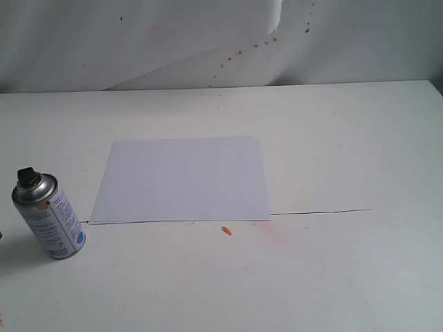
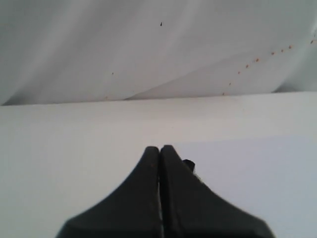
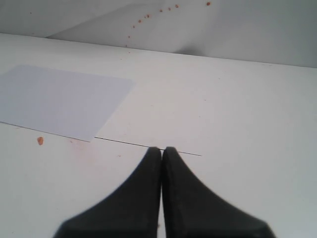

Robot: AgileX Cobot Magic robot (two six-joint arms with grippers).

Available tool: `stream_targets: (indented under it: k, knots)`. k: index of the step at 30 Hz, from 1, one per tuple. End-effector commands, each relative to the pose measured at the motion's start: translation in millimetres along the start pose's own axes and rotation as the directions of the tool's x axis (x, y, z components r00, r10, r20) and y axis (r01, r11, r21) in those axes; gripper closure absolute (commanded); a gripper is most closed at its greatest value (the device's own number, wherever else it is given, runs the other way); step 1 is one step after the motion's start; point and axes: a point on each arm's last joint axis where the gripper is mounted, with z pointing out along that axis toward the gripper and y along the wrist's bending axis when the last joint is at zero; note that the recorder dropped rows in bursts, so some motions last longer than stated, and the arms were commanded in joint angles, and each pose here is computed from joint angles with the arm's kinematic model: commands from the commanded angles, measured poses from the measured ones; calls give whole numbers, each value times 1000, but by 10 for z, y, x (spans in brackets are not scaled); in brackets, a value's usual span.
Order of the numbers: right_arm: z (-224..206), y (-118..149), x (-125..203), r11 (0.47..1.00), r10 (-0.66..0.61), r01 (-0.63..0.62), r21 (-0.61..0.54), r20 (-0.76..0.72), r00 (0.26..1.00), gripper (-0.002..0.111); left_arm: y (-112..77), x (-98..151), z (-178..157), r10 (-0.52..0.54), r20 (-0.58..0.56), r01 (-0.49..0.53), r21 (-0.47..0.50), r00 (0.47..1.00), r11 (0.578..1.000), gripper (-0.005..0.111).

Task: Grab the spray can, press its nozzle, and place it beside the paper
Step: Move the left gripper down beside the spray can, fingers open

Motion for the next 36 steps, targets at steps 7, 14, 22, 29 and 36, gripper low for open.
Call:
stream_targets:
  k: [7,14,22,29,36]
  knots:
    - [0,-6,8,1000,-5,5,9,4,1000,108,-27,153,91,-41,-12,42,45,999,998,107]
    - [0,-6,8,1000,-5,5,9,4,1000,108,-74,240,133,-11,-79,19,99,997,995,107]
    - [0,-6,8,1000,-5,5,9,4,1000,108,-58,311,125,-33,-160,46,76,987,996,107]
    - [0,-6,8,1000,-5,5,9,4,1000,108,-62,235,79,-29,-105,37,80,994,996,107]
    - [0,-6,8,1000,-5,5,9,4,1000,108,-52,266,64,-24,-144,34,67,989,997,107]
